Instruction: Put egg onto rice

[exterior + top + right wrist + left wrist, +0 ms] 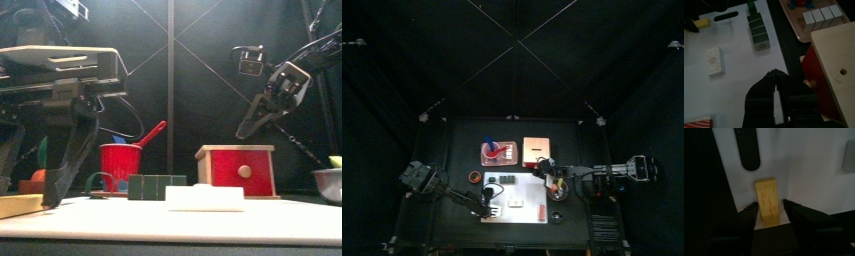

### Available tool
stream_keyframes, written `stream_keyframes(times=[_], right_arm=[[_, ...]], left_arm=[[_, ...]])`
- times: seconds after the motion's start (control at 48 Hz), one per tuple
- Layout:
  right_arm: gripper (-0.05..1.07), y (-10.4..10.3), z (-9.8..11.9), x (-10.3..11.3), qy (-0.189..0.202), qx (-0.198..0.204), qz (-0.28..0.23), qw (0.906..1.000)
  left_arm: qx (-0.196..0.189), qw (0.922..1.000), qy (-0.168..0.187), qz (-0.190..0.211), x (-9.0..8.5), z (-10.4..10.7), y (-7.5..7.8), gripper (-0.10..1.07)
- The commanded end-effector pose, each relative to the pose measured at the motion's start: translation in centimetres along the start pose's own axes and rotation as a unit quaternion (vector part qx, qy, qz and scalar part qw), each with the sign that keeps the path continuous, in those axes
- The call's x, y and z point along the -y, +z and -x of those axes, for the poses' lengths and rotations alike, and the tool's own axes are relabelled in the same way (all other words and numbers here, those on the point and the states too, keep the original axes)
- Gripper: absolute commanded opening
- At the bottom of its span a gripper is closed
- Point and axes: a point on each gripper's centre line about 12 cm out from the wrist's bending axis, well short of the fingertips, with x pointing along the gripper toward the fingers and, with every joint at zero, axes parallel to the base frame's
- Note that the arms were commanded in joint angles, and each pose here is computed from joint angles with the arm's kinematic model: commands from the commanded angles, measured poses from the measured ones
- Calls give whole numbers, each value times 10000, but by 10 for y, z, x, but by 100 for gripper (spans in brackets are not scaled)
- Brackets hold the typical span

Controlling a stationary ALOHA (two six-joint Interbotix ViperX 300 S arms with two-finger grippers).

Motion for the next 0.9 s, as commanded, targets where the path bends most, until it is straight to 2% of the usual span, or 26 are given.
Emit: stream_keyframes(times=[0.0,0.167,0.229,0.271,0.312,0.458,0.562,0.75,0.875], right_arm=[[27,7,4,-2,38,142,-10,9999],[27,6,4,-5,71,123,24,9999],[27,6,5,-5,73,115,29,9999],[27,6,5,-5,72,116,37,9999],[27,6,5,-5,70,116,36,9999],[27,7,7,-5,69,140,21,9999],[27,8,8,-5,68,148,-2,9999],[27,8,9,-5,56,119,-79,9999],[27,6,9,-4,23,16,-109,9999]], left_arm=[[-45,9999,-92,-13,3,4,-4,72],[-10,9996,-180,-207,5,9,-3,66],[158,9976,-332,-591,7,14,2,66],[346,9929,-478,-1035,9,22,7,65],[432,9895,-560,-1262,11,27,10,65],[656,9654,-974,-2327,15,59,21,65],[785,9413,-1088,-3099,11,76,42,65],[694,9101,-1045,-3950,6,87,81,65],[527,8782,-1066,-4634,12,91,96,65]])
